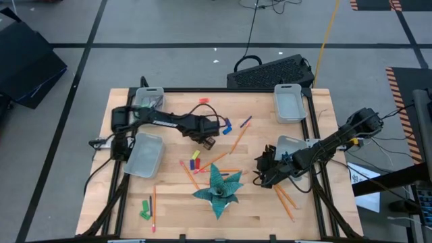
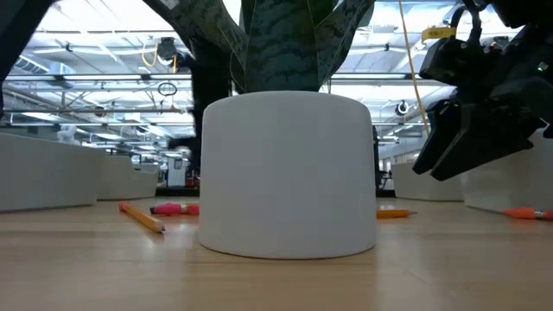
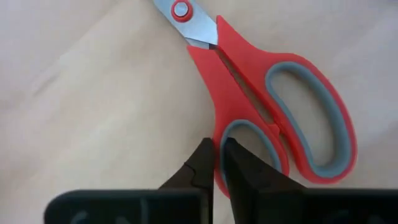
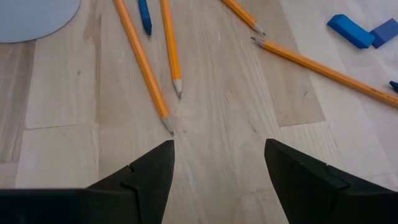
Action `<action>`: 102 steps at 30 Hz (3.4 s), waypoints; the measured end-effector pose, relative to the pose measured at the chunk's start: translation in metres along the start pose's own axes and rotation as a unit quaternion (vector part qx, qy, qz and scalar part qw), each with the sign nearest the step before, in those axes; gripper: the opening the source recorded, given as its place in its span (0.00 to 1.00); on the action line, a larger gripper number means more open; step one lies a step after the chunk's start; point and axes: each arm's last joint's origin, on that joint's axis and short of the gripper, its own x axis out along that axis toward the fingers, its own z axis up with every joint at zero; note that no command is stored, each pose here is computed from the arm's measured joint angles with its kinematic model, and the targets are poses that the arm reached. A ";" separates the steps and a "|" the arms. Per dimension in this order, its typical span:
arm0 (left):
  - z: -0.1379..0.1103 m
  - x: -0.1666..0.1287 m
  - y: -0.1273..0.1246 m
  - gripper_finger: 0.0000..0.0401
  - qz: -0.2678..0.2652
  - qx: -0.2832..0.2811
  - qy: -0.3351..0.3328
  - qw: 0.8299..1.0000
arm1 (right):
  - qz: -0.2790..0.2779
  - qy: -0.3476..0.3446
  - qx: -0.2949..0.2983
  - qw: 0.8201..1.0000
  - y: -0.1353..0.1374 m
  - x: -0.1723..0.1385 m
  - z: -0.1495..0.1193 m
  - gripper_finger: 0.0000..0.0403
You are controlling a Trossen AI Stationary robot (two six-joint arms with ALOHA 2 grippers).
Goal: Sort crayons/erasers/pens/pencils in bins
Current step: Put the orange scissors into the top left gray bin, then put the top blue crayon into the bottom right gray bin
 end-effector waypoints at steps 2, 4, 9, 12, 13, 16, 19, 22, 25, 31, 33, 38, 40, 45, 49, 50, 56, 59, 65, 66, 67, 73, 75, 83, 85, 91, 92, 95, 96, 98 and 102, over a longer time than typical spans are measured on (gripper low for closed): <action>0.000 -0.021 0.001 0.04 -0.009 0.008 -0.030 0.999 | 0.000 0.000 0.000 1.000 0.000 0.000 0.000 0.60; -0.005 -0.045 0.007 0.03 0.005 0.020 -0.046 0.999 | 0.002 -0.004 0.005 1.000 0.000 0.000 0.001 0.60; -0.027 -0.094 0.035 0.05 0.059 0.062 -0.038 0.996 | 0.003 -0.006 0.037 0.999 0.001 0.000 0.001 0.60; -0.046 -0.123 0.060 0.06 0.116 0.081 -0.013 0.990 | 0.005 -0.009 0.056 0.998 0.001 0.000 0.002 0.60; -0.051 -0.129 0.068 0.06 0.135 0.078 -0.002 0.988 | 0.006 -0.010 0.060 0.998 0.001 0.000 0.002 0.60; -0.063 -0.150 0.094 0.04 0.181 0.044 0.014 0.982 | 0.013 -0.022 0.068 0.997 0.002 0.000 0.005 0.60; -0.066 -0.158 0.116 0.03 0.158 0.016 -0.008 0.987 | 0.021 -0.037 0.075 0.996 0.004 0.000 0.008 0.60; -0.067 -0.151 0.138 0.03 0.195 -0.019 0.010 0.981 | 0.028 -0.052 0.073 0.996 0.005 -0.001 0.011 0.60; -0.066 -0.131 0.157 0.04 0.227 -0.041 0.022 0.973 | 0.035 -0.067 0.078 0.994 0.006 -0.001 0.015 0.60; -0.060 -0.090 0.187 0.06 0.296 -0.068 0.050 0.951 | 0.045 -0.087 0.088 0.991 0.008 -0.002 0.019 0.60; -0.055 -0.079 0.190 0.07 0.285 -0.071 0.039 0.955 | 0.053 -0.101 0.091 0.989 0.009 -0.003 0.022 0.60; -0.045 -0.062 0.191 0.07 0.250 -0.075 0.027 0.965 | 0.077 -0.124 0.099 0.984 0.011 -0.004 0.028 0.60; -0.043 -0.058 0.194 0.07 0.259 -0.080 0.036 0.962 | 0.078 -0.126 0.099 0.984 0.011 -0.005 0.029 0.60; -0.039 -0.049 0.198 0.08 0.272 -0.082 0.051 0.957 | 0.078 -0.129 0.092 0.984 0.012 -0.005 0.029 0.60; -0.038 -0.045 0.197 0.14 0.271 -0.078 0.064 0.957 | 0.090 -0.125 0.090 0.984 0.012 -0.005 0.029 0.60; -0.039 -0.044 0.197 0.17 0.270 -0.077 0.069 0.957 | 0.091 -0.125 0.089 0.984 0.013 -0.005 0.029 0.60; -0.043 -0.052 0.198 0.36 0.258 -0.075 0.078 0.960 | 0.091 -0.125 0.088 0.984 0.013 -0.005 0.029 0.60; -0.046 -0.060 0.194 0.43 0.228 -0.069 0.074 0.968 | 0.090 -0.126 0.084 0.984 0.013 -0.005 0.029 0.60; -0.059 -0.092 0.171 0.46 0.137 -0.039 0.008 0.990 | 0.083 -0.128 0.074 0.986 0.010 -0.003 0.030 0.60; -0.062 -0.098 0.166 0.46 0.118 -0.029 -0.009 0.993 | 0.080 -0.128 0.075 0.986 0.009 -0.003 0.031 0.60; -0.066 -0.104 0.161 0.46 0.099 -0.018 -0.029 0.994 | 0.078 -0.128 0.076 0.986 0.007 -0.002 0.031 0.60; -0.087 -0.141 0.119 0.46 -0.042 0.080 -0.175 0.980 | 0.058 -0.114 0.024 0.992 0.010 -0.012 0.061 0.60; -0.092 -0.154 0.106 0.46 -0.087 0.119 -0.235 0.961 | 0.052 -0.107 -0.001 0.993 0.011 -0.018 0.073 0.60; -0.099 -0.202 0.063 0.46 -0.200 0.273 -0.452 0.825 | 0.023 -0.101 -0.051 0.993 -0.003 -0.020 0.094 0.60; -0.097 -0.210 0.056 0.46 -0.206 0.290 -0.492 0.794 | 0.010 -0.089 -0.055 0.994 -0.009 -0.017 0.094 0.60; -0.087 -0.212 0.054 0.46 -0.197 0.307 -0.525 0.769 | 0.025 -0.080 -0.067 0.994 -0.030 -0.007 0.100 0.60; -0.084 -0.208 0.055 0.46 -0.191 0.306 -0.520 0.775 | 0.027 -0.080 -0.070 0.994 -0.035 -0.006 0.101 0.60; -0.072 -0.202 0.058 0.46 -0.176 0.282 -0.516 0.789 | 0.009 -0.080 -0.084 0.993 -0.049 -0.001 0.105 0.60; -0.069 -0.199 0.060 0.46 -0.172 0.275 -0.512 0.796 | 0.003 -0.081 -0.088 0.993 -0.054 0.000 0.106 0.60; -0.060 -0.196 0.065 0.46 -0.167 0.248 -0.509 0.807 | 0.004 -0.083 -0.093 0.992 -0.063 0.003 0.108 0.60; -0.048 -0.188 0.072 0.49 -0.155 0.221 -0.501 0.822 | 0.017 -0.087 -0.097 0.991 -0.077 0.007 0.111 0.60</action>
